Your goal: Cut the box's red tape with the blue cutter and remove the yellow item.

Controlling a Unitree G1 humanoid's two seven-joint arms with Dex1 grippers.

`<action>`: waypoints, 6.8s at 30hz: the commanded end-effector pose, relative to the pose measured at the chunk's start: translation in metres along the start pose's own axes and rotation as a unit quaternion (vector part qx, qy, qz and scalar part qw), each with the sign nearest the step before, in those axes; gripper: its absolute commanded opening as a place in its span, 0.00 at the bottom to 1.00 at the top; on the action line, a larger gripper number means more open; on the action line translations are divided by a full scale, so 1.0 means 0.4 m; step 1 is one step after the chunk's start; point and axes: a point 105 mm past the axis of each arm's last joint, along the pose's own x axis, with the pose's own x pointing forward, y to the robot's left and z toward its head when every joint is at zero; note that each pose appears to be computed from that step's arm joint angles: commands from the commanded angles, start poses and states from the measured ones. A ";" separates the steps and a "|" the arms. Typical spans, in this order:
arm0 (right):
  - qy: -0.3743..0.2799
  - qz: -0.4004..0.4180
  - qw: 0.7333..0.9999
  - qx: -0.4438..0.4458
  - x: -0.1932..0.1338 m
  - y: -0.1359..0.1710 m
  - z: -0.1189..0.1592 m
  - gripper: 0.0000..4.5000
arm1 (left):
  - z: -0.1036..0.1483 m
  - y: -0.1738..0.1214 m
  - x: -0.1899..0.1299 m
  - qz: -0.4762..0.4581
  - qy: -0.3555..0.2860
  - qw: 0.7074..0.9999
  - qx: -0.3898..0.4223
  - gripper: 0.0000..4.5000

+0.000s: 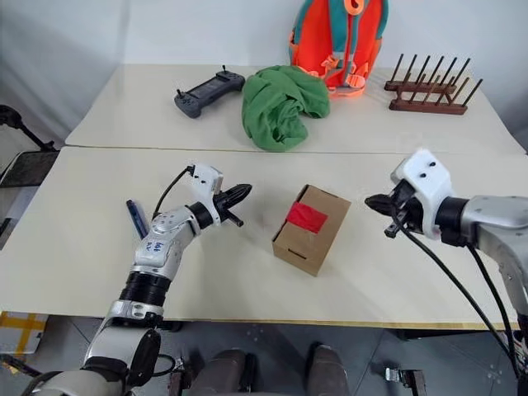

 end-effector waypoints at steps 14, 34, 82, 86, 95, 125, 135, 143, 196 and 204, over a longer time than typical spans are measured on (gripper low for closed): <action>0.040 0.004 0.996 -0.077 0.267 -0.130 -0.057 0.00 | -0.058 -0.345 -0.139 -0.285 0.192 0.928 -0.143 0.01; 0.048 0.151 0.985 -0.063 0.096 0.049 -0.039 0.00 | -0.007 -0.216 0.046 -0.116 0.074 0.988 -0.064 0.01; -0.028 -0.028 0.997 0.069 -0.139 -0.001 -0.043 0.34 | 0.016 -0.091 -0.126 -0.108 0.111 0.987 0.044 0.33; -0.056 0.016 0.996 0.062 -0.097 0.009 -0.006 0.63 | 0.078 -0.070 -0.167 -0.079 0.062 0.995 0.024 0.60; -0.131 0.102 0.984 0.067 0.000 -0.001 0.016 1.00 | 0.167 -0.006 -0.325 0.150 -0.104 0.982 0.047 0.99; -0.159 0.184 0.970 0.032 0.184 -0.024 0.046 1.00 | -0.014 0.014 -0.514 0.523 -0.083 0.833 -0.160 0.99; -0.162 0.166 0.972 0.048 0.165 -0.016 0.036 1.00 | -0.070 0.093 -0.444 0.531 0.023 0.821 -0.209 0.99; -0.159 0.157 0.973 0.048 0.158 -0.020 0.037 1.00 | -0.102 0.115 -0.444 0.566 0.056 0.781 -0.258 0.86; -0.166 0.156 0.974 0.008 0.139 -0.006 0.072 1.00 | 0.033 0.068 -0.435 0.271 0.140 0.952 -0.001 0.09; -0.183 0.164 0.969 -0.015 0.120 0.032 0.116 1.00 | 0.010 0.043 -0.426 0.122 0.209 0.968 0.068 0.09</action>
